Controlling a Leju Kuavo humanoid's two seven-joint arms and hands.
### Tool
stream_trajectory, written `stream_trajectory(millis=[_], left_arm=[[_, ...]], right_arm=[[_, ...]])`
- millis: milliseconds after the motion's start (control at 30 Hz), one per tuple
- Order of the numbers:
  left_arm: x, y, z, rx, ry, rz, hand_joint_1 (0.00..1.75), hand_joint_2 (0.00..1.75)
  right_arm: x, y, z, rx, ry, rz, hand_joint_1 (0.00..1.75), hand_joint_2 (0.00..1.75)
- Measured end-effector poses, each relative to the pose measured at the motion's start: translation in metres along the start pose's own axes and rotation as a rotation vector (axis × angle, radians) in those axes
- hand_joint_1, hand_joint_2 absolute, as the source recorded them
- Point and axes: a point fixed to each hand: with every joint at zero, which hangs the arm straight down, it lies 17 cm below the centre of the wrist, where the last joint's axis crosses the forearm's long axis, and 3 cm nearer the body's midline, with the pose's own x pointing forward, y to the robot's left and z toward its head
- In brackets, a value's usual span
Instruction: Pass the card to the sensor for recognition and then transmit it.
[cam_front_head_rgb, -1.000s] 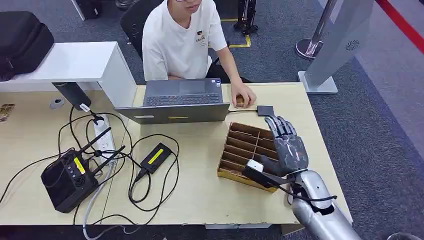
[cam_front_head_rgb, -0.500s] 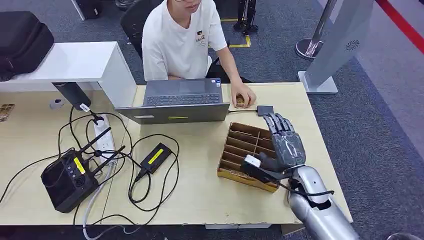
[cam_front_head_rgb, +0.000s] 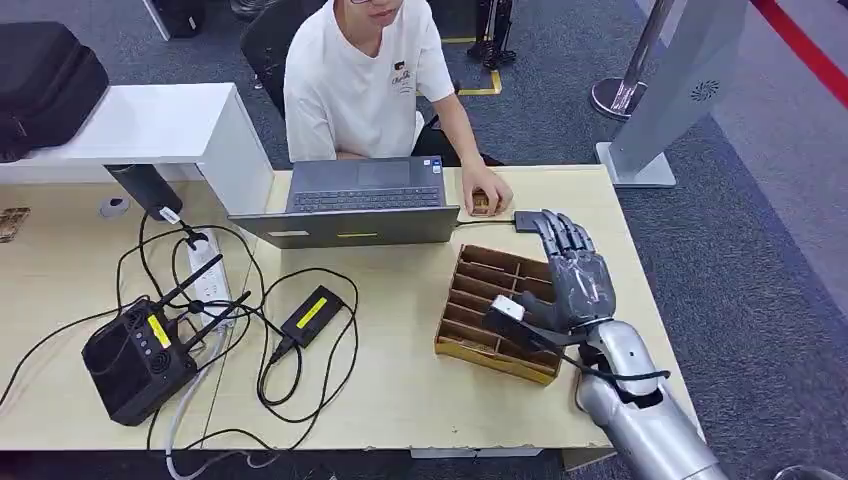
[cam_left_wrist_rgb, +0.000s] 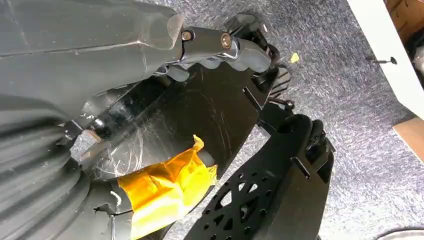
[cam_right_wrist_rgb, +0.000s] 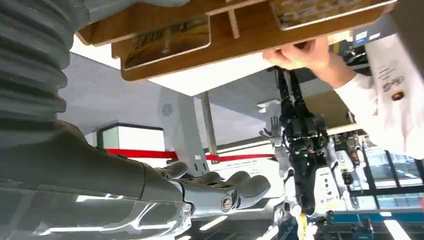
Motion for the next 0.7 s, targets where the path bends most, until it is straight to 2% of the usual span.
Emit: stream_trajectory(millis=[467,500,700], left_arm=[[0.000,-0.001,0.000,-0.008,0.000,-0.005,0.00,1.75],[0.000,-0.001,0.000,-0.008,0.000,-0.005,0.00,1.75],[0.000,-0.001,0.000,-0.010,0.000,-0.008,0.00,1.75]], right_arm=[[-0.032,0.006,0.002,-0.001,0.070,0.030,0.00,1.75],[-0.035,0.006,0.002,0.000,0.075,0.032,1.75,1.75],[-0.045,0.014,0.007,0.020,0.097,0.035,1.75,1.75]])
